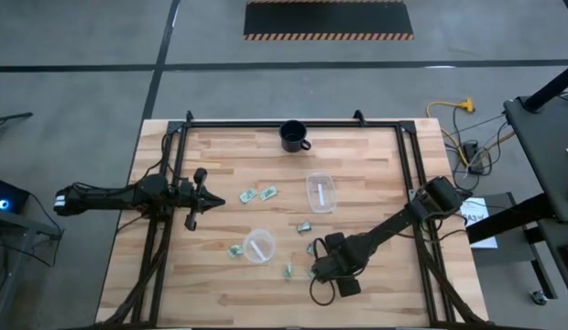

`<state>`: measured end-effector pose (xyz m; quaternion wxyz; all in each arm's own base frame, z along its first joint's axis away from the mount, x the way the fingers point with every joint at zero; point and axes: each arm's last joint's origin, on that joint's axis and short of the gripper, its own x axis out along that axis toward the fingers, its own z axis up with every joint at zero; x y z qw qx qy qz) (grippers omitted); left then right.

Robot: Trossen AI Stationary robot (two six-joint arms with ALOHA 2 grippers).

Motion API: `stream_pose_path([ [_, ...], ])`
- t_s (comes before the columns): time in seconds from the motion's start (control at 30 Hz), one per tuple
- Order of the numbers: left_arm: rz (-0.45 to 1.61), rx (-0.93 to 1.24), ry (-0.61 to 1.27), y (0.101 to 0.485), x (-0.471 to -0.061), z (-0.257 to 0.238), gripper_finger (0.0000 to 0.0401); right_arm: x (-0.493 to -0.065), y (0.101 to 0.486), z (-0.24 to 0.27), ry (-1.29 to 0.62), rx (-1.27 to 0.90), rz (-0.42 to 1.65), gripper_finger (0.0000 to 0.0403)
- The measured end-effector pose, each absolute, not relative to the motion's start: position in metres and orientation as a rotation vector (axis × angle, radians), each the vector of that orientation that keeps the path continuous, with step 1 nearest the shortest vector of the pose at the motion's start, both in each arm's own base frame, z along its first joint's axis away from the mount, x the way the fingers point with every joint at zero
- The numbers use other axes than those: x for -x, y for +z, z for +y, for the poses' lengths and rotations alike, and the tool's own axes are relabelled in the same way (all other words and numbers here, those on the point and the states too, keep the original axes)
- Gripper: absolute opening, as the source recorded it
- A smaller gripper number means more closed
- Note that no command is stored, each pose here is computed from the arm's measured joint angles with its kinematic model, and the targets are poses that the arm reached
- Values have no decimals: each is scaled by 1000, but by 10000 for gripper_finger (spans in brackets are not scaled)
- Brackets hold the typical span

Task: Pick and place items into bin
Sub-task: Put the white stevia packet into the right transparent bin

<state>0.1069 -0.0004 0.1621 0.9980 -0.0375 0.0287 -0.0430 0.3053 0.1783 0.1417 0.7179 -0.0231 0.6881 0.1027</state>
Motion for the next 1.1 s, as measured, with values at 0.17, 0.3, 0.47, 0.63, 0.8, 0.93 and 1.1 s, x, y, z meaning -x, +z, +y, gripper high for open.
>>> stream_pose_path([
  [0.17, 56, 75, -86, 162, -107, 0, 0, -303, 137, 177, 244, 53, 1550, 123],
  [0.3, 56, 75, -86, 162, -107, 0, 0, -303, 136, 177, 277, 86, 1554, 39],
  [0.47, 57, 75, -86, 162, -107, 0, 0, -304, 138, 177, 312, 94, 1549, 11],
  [0.63, 57, 75, -86, 162, -107, 0, 0, -305, 141, 178, 322, 125, 1535, 9],
  [0.8, 57, 75, -86, 162, -107, 0, 0, -308, 145, 177, 260, 188, 1490, 9],
  [0.93, 57, 75, -86, 162, -107, 0, 0, -308, 151, 173, 196, 234, 1467, 8],
  [1.1, 57, 75, -86, 162, -107, 0, 0, -305, 166, 168, 91, 236, 1418, 8],
])
